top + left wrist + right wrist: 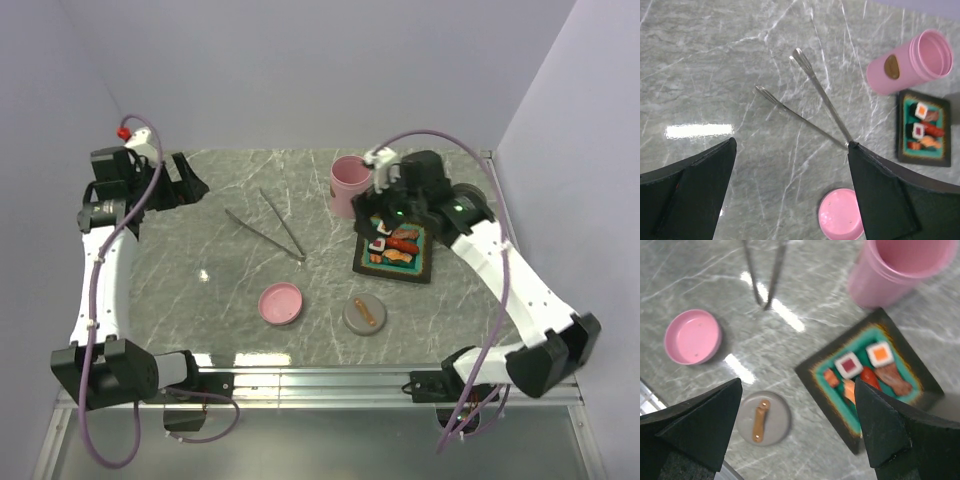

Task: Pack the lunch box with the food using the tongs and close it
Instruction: Grab the clamp with the right arm

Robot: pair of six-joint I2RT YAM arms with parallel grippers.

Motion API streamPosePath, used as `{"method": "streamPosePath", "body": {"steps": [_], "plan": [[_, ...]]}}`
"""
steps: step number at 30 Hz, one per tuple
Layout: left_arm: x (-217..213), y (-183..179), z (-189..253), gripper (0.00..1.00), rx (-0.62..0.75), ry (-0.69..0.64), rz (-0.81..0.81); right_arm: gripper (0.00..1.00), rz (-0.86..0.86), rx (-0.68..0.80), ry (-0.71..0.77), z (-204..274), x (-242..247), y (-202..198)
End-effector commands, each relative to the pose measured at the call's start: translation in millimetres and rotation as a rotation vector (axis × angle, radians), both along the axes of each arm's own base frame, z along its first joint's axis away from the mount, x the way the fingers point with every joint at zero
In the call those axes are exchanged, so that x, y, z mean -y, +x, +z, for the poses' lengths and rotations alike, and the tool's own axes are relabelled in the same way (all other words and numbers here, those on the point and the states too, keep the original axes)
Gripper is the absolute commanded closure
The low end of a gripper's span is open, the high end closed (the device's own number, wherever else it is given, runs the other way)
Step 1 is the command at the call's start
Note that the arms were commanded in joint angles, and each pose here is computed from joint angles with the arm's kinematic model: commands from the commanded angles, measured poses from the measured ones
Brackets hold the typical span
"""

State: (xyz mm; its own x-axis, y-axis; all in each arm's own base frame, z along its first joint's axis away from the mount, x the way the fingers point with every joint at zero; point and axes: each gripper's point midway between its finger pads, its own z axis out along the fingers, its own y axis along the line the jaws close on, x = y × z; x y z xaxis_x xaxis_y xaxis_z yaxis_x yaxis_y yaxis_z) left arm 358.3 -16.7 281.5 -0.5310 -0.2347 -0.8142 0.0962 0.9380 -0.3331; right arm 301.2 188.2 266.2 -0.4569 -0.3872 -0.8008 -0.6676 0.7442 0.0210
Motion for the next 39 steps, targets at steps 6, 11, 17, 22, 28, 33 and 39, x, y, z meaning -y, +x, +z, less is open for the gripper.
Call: {"method": "streamPosePath", "body": {"steps": [6,11,17,22,28,33,39], "plan": [[-20.4,6.0,31.7,0.00,0.041,-0.172,0.066,0.00,0.128,0.040,-0.014,13.5,-95.6,21.6],[-18.3,6.5,35.9,0.01,0.065,-0.175,0.046,0.00,0.144,0.025,-0.024,-1.7,-144.4,50.4],[-22.2,6.0,43.2,0.01,0.103,-0.108,0.030,0.00,0.162,-0.053,-0.047,-44.4,-181.4,72.5],[-20.1,3.0,51.0,0.01,0.160,-0.095,0.019,0.00,0.164,-0.104,-0.086,-85.0,-198.9,81.9],[-14.9,2.0,46.0,0.01,0.139,-0.127,-0.003,0.00,0.191,-0.148,-0.150,-126.0,-210.8,82.8],[-10.9,5.3,35.2,0.00,0.085,-0.153,-0.032,0.00,0.211,-0.169,-0.196,-151.0,-219.6,74.2],[-10.4,5.9,39.4,0.01,0.115,-0.154,-0.034,0.00,0.192,-0.193,-0.236,-177.4,-223.8,75.8]]}}
